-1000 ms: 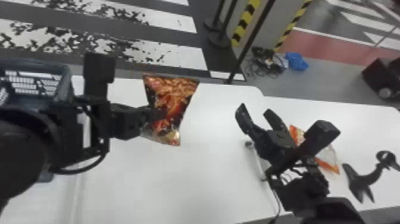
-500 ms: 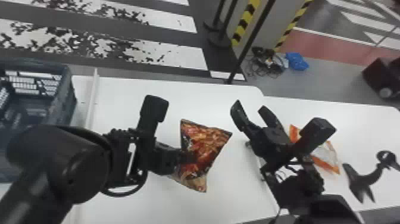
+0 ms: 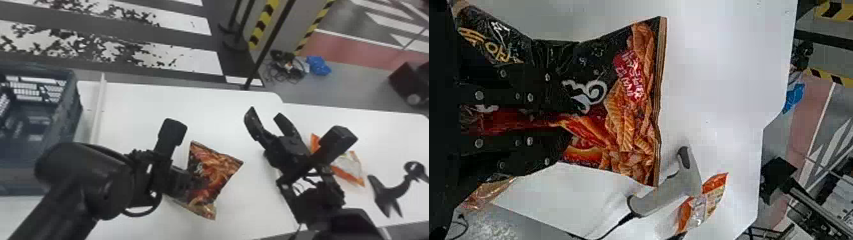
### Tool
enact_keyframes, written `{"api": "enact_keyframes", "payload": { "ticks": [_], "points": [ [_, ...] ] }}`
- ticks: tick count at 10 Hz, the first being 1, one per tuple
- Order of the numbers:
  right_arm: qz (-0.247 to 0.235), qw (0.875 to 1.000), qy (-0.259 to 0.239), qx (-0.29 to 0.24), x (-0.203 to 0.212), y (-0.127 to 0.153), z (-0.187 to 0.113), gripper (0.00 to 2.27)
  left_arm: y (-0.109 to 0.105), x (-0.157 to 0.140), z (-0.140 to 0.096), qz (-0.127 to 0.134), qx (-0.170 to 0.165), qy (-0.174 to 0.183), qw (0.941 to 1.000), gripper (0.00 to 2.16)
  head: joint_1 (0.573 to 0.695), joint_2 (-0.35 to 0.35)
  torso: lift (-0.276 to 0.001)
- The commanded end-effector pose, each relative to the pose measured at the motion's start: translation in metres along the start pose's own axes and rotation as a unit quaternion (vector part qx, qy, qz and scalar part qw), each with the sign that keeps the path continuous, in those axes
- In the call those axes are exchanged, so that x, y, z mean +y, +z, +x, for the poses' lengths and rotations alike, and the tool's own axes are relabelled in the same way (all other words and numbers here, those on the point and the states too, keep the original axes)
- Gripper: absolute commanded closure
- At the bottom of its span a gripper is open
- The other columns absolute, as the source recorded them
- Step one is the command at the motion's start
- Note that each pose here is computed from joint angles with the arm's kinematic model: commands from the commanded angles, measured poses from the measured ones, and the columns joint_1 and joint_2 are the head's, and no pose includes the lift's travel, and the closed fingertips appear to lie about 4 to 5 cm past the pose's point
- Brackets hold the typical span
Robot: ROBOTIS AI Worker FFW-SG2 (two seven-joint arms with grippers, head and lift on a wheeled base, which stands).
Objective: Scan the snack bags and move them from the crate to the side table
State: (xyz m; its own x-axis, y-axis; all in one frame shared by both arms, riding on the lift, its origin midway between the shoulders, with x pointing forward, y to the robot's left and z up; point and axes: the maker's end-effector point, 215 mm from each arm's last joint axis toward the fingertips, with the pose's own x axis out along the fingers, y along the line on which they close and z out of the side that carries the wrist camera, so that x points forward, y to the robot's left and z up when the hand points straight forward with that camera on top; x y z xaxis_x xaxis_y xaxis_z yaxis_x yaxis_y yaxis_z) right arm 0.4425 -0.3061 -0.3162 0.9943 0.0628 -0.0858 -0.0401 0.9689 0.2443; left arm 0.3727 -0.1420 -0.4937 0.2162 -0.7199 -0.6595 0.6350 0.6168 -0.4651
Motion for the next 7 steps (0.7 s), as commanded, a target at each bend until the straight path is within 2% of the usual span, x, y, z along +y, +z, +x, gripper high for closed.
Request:
{"api": "enact_keyframes", "payload": {
  "ticks": [1,3,5,6,7],
  "points": [
    [-0.001,1.0,0.0,0.0,-0.001,0.001,0.0,0.13,0.016,0.008,-0.003,0.004,-0.018,0.01,0.9998,0.0,0.695,-0.35,-0.087],
    [-0.002,1.0,0.001,0.001,0.0,0.0,0.0,0.13,0.041,0.017,-0.017,0.004,-0.046,0.024,0.9987,0.07,0.695,-0.35,-0.087],
    [-0.002,1.0,0.007,0.003,0.003,-0.002,-0.001,0.13,0.059,0.029,-0.036,-0.011,-0.075,0.031,0.9966,0.07,0.695,-0.35,-0.087],
    [-0.002,1.0,0.01,0.004,0.004,-0.003,-0.002,0.12,0.071,0.04,-0.059,-0.011,-0.1,0.047,0.9938,0.07,0.695,-0.35,-0.087],
    [-0.003,1.0,0.014,0.003,0.005,-0.002,-0.003,0.12,0.076,0.063,-0.086,0.002,-0.119,0.088,0.989,0.07,0.695,-0.35,-0.087]
  ]
}}
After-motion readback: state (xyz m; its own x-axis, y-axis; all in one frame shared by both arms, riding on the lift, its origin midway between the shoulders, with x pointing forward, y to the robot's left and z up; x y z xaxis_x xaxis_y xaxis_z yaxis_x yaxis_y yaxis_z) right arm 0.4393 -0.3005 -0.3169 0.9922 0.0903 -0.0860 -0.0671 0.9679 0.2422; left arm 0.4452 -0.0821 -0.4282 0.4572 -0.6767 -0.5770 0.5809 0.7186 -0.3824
